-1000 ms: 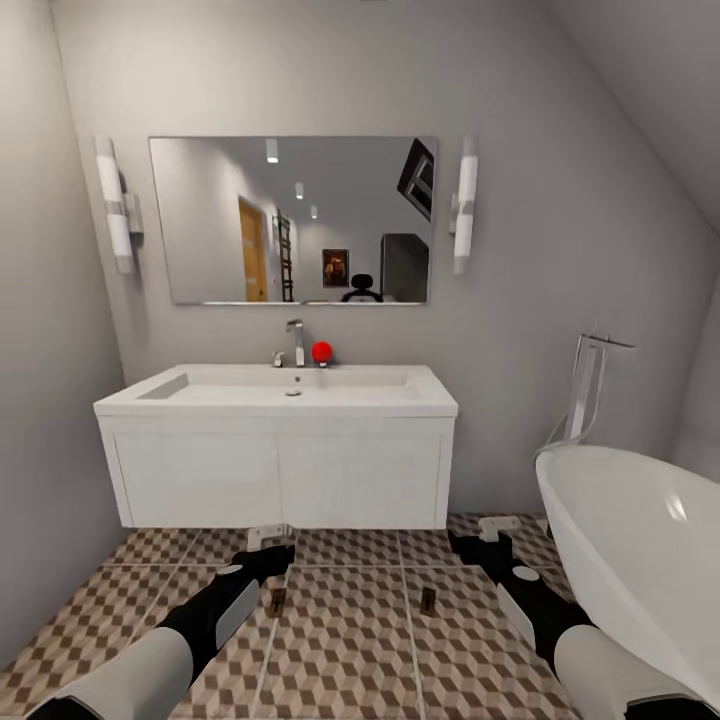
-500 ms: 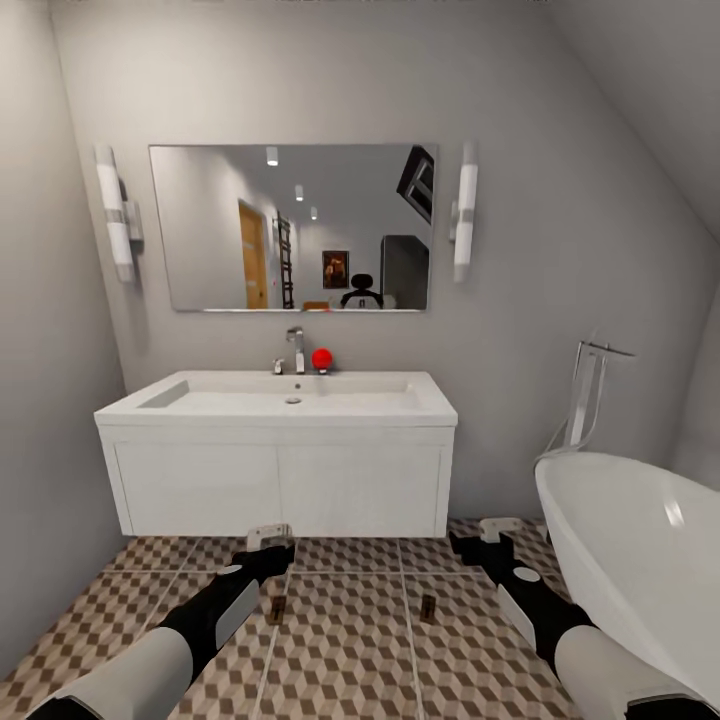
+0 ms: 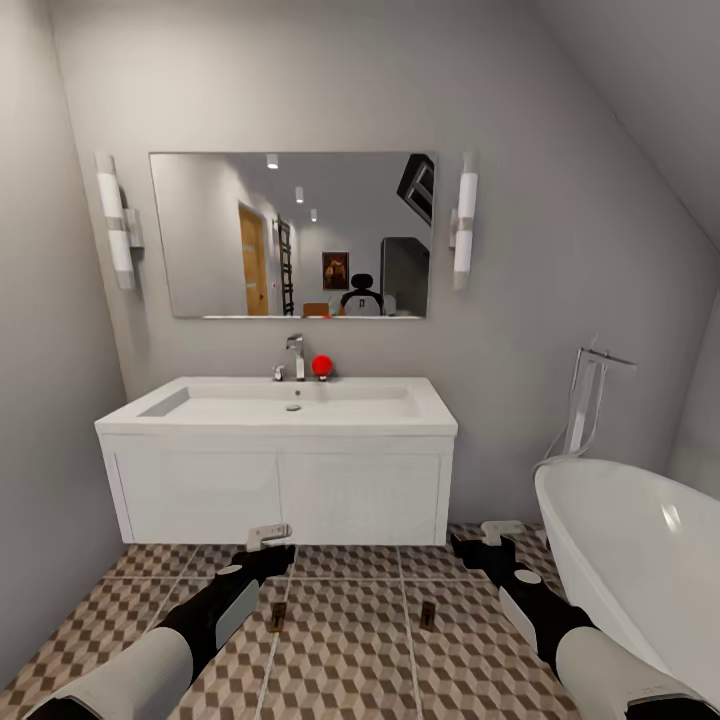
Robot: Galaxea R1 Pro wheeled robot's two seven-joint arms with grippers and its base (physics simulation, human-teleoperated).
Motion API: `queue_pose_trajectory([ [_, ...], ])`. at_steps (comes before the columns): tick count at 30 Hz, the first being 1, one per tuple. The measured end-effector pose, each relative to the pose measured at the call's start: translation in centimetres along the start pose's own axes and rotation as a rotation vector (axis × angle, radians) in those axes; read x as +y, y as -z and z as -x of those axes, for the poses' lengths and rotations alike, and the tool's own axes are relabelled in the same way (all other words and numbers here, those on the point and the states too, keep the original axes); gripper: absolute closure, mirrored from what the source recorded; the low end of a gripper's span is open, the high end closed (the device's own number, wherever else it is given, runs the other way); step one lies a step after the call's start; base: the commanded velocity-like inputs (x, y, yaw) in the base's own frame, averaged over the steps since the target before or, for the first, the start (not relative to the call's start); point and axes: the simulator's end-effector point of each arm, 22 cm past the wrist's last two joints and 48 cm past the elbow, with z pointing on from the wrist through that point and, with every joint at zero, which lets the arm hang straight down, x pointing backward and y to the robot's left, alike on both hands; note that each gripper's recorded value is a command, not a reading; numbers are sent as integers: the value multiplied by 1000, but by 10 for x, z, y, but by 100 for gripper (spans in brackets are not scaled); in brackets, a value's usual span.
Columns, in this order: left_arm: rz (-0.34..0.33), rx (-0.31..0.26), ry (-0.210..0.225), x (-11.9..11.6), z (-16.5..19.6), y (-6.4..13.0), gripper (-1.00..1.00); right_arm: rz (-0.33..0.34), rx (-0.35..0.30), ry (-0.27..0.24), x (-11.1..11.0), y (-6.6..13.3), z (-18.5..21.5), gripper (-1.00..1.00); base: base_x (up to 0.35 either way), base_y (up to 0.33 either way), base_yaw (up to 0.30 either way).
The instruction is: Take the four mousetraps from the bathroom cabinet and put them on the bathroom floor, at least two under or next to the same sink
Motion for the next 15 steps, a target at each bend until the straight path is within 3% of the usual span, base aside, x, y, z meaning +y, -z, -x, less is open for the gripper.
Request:
queue_pose_trajectory([
  [15, 0, 21, 1, -5, 16, 7, -100, -2, 18, 0, -2, 3, 19, -100, 0, 0, 0],
])
